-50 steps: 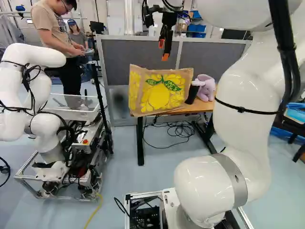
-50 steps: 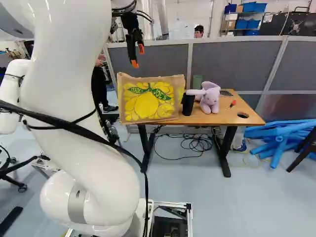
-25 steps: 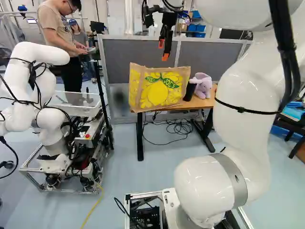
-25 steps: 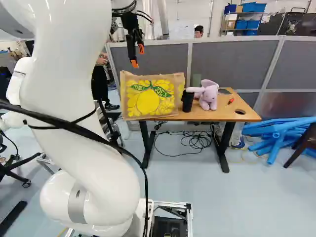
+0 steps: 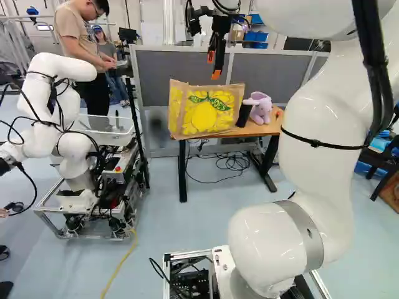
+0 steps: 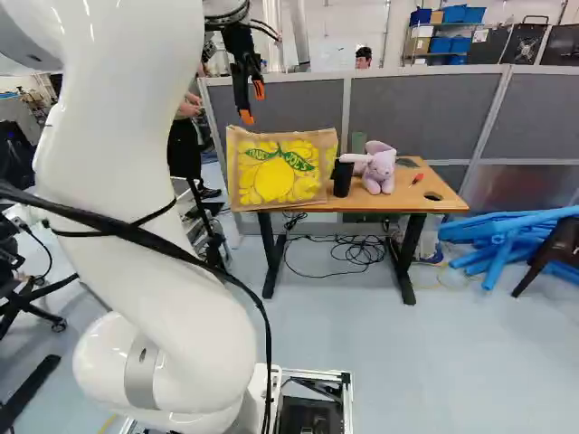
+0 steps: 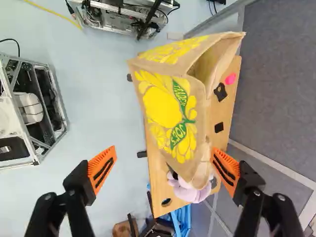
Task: Pick up the bag on the ground and place it on the table
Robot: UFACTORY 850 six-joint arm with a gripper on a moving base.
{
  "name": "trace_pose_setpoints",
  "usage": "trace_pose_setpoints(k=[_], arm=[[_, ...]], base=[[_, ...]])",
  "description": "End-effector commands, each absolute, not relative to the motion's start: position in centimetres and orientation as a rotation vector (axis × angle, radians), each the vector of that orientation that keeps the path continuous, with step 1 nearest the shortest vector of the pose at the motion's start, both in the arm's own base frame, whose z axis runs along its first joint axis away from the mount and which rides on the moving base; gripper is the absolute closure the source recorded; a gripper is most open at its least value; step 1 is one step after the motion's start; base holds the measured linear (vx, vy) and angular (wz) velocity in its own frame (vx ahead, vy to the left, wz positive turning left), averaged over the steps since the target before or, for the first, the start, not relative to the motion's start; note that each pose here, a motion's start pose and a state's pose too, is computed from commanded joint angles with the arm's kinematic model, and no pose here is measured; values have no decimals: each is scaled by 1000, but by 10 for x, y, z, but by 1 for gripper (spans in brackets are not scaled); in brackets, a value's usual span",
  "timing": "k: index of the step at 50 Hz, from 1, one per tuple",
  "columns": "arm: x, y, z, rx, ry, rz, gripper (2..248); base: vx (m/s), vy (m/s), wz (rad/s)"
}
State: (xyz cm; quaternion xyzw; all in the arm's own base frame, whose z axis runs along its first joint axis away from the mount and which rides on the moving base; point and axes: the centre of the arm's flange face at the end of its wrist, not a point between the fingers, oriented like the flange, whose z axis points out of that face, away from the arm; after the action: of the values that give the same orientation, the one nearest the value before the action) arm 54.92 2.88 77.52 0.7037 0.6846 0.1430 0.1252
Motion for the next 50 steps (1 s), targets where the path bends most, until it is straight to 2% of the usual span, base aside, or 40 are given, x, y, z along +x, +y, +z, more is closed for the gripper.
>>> trace_pose_setpoints(k=[40, 50], arm=[[546, 29, 775, 2051, 1996, 415, 3], [543, 29, 775, 2051, 1996, 414, 3]], base=[[-153, -5, -2], [-33, -2, 1]])
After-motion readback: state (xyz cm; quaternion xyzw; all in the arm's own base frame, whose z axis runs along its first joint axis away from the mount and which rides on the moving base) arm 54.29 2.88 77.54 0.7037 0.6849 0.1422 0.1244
